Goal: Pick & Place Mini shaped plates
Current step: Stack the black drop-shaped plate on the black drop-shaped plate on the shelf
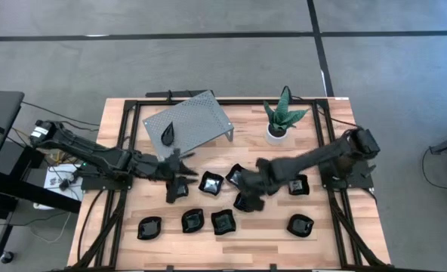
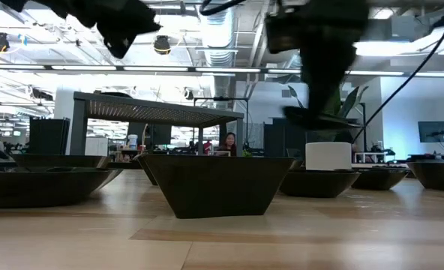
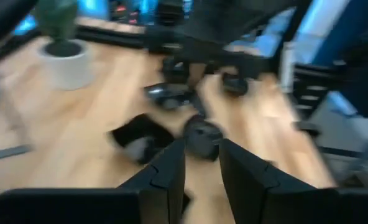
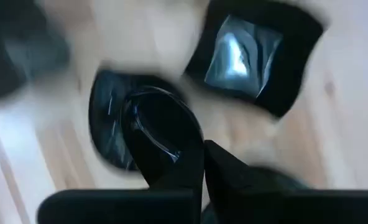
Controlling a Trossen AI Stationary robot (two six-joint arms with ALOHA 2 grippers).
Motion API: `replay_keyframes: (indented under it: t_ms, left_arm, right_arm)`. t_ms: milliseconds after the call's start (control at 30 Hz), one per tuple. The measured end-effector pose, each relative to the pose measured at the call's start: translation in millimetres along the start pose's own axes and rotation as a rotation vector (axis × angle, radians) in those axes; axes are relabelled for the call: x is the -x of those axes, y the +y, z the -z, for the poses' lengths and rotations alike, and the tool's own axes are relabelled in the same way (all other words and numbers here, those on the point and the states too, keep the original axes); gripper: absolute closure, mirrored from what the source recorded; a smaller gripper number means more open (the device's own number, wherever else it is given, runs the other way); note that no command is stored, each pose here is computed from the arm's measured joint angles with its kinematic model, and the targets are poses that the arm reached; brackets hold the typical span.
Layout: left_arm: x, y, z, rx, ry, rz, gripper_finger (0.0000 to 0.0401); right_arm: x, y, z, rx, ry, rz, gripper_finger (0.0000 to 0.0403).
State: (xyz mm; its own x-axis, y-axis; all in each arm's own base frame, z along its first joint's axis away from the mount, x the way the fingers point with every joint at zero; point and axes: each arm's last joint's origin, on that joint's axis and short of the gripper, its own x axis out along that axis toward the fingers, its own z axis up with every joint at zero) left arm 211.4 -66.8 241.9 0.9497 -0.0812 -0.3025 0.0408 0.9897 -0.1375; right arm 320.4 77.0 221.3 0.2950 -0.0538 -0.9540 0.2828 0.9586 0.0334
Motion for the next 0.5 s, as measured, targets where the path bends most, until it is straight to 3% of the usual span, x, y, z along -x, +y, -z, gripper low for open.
replay_keyframes:
  t_ms: [133,233,367,500]
  left_arm:
    - [-16.9,-22.4,4.9,-0.045,-0.066,0.091,0.0301]
    - [-31.2,-33.5,9.2,-0.148,-0.136,0.117,0.0301]
    - [-53.1,-33.1,19.9,-0.319,-0.157,-0.023,0.0301]
    - [-82.8,-23.4,21.7,-0.4,-0.107,-0.184,0.0301]
  right_arm:
    - [2.6,-31.9,-21.6,-0.119,-0.054,-0.041,0.0395]
    - [4.2,-56.7,-31.7,-0.187,-0.074,-0.037,0.0395]
    - [4.1,-81.6,-39.0,-0.182,-0.049,-0.112,0.0394]
    - [3.9,-94.4,-43.7,-0.202,-0.052,-0.162,0.0393]
